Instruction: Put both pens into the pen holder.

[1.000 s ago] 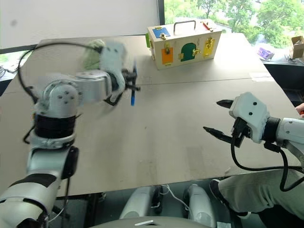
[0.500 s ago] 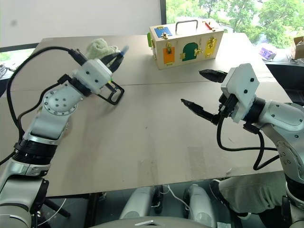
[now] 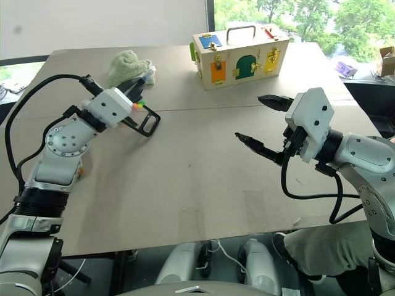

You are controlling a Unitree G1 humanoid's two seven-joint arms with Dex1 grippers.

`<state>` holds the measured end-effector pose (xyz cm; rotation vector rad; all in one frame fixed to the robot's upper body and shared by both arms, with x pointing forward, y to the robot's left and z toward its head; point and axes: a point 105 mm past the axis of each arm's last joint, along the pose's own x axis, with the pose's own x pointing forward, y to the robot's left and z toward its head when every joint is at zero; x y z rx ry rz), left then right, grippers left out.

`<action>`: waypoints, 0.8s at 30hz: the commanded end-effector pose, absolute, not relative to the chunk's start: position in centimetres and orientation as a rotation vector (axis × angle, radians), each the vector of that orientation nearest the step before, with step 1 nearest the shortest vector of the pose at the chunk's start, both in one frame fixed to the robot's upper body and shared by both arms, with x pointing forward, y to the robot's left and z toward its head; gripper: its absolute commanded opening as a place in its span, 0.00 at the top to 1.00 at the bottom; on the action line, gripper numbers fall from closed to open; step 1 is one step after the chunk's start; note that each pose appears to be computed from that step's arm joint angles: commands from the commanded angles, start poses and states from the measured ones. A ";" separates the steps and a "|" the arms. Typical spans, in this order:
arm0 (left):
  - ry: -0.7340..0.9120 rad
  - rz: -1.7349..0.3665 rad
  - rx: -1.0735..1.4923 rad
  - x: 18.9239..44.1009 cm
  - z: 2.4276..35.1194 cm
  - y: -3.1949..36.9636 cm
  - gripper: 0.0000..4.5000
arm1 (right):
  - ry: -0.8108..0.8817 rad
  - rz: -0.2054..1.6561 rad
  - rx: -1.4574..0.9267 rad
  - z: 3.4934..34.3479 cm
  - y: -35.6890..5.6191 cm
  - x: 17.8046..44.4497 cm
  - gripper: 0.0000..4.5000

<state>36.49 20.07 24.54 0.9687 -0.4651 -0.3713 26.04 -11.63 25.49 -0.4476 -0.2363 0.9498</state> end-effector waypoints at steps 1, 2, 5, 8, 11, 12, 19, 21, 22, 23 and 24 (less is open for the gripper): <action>-0.476 -0.359 0.988 36.4 24.6 20.8 0.99 | -0.275 0.957 -0.478 26.0 -11.5 25.6 0.00; -0.463 -0.361 0.989 36.6 24.2 20.9 0.99 | -0.275 0.957 -0.480 26.0 -11.5 25.6 0.00; -0.450 -0.367 0.991 36.8 23.5 21.1 0.99 | -0.276 0.955 -0.484 26.0 -11.5 25.8 0.00; -0.417 -0.359 0.991 37.1 22.7 21.9 0.99 | -0.277 0.950 -0.489 26.0 -11.5 25.9 0.00; -0.397 -0.304 1.004 37.2 22.5 23.2 0.99 | -0.275 0.943 -0.492 25.9 -11.5 25.9 0.00; -0.388 -0.276 0.997 37.2 22.6 23.7 0.99 | -0.275 0.941 -0.493 25.9 -11.5 25.9 0.00; -0.448 -0.277 0.873 35.1 24.1 23.7 0.32 | -0.253 0.936 -0.499 25.2 -11.7 26.0 0.00; -0.436 -0.358 0.784 34.1 23.8 22.3 0.21 | -0.224 0.930 -0.518 24.5 -11.9 26.2 0.00; -0.423 -0.399 0.710 33.4 23.5 21.5 0.21 | -0.195 0.924 -0.536 23.8 -12.0 26.4 0.00; -0.396 -0.459 0.592 32.6 23.1 20.5 0.21 | -0.166 0.916 -0.557 23.0 -12.3 26.6 0.00; -0.340 -0.523 0.489 31.7 22.3 19.6 0.21 | -0.145 0.913 -0.563 22.4 -12.5 26.7 0.00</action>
